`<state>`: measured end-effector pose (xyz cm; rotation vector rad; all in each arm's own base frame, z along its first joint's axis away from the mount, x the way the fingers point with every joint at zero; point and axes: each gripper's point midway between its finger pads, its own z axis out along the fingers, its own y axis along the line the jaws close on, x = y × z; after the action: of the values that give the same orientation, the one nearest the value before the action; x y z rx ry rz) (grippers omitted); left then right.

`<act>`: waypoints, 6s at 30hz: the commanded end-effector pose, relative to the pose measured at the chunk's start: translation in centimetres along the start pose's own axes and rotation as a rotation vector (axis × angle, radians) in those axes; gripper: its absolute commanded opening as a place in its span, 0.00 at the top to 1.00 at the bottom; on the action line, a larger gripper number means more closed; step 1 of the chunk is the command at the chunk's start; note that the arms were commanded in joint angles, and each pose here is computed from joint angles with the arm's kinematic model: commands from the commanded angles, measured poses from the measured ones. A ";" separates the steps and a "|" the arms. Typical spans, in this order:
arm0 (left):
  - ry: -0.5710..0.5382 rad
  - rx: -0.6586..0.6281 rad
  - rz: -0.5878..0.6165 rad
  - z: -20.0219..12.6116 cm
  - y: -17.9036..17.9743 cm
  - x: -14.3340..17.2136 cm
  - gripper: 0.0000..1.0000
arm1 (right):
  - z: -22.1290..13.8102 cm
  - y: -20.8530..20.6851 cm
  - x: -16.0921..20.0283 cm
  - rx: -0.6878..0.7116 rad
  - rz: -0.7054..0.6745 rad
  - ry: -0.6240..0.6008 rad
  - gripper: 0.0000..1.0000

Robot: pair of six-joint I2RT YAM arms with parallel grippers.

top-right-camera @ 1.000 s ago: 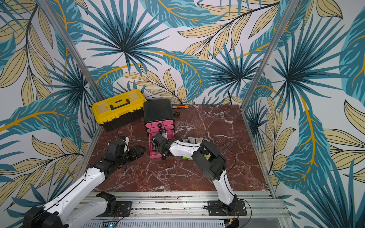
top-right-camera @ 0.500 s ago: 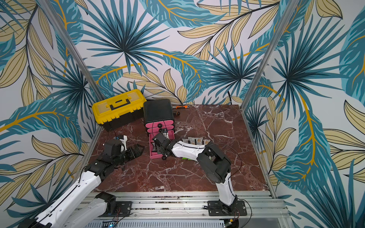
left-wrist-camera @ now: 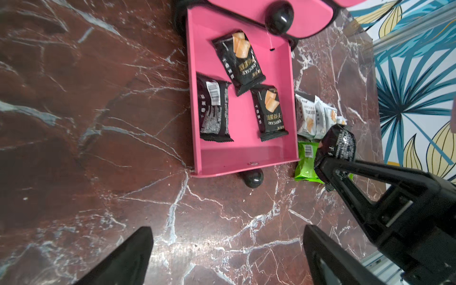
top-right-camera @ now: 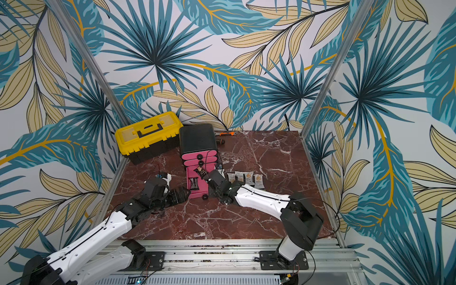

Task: Take the cookies out of the drawer
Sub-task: Pick up the cookie from the drawer, then place the cookie at the center of the board, then pick up the cookie from the drawer, then place the cookie at the center of the board.

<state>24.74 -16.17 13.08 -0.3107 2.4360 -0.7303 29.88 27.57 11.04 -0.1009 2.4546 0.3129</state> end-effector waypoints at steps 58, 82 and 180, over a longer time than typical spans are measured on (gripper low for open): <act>-0.163 0.027 -0.073 -1.0 0.8 -3.3 0.00 | -6.5 -1.4 2.8 -0.132 0.011 -0.040 0.38; -0.124 0.036 -0.139 0.2 3.4 -3.1 0.00 | 6.7 8.2 -2.2 -0.294 0.129 0.022 0.46; -0.105 0.135 -0.005 1.6 -6.1 -1.1 0.00 | -1.8 -12.4 10.8 0.175 0.052 0.107 0.89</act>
<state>26.67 -22.03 15.13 -0.2842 2.3046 -0.8776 21.67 14.41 3.48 -0.0065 2.5950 0.0637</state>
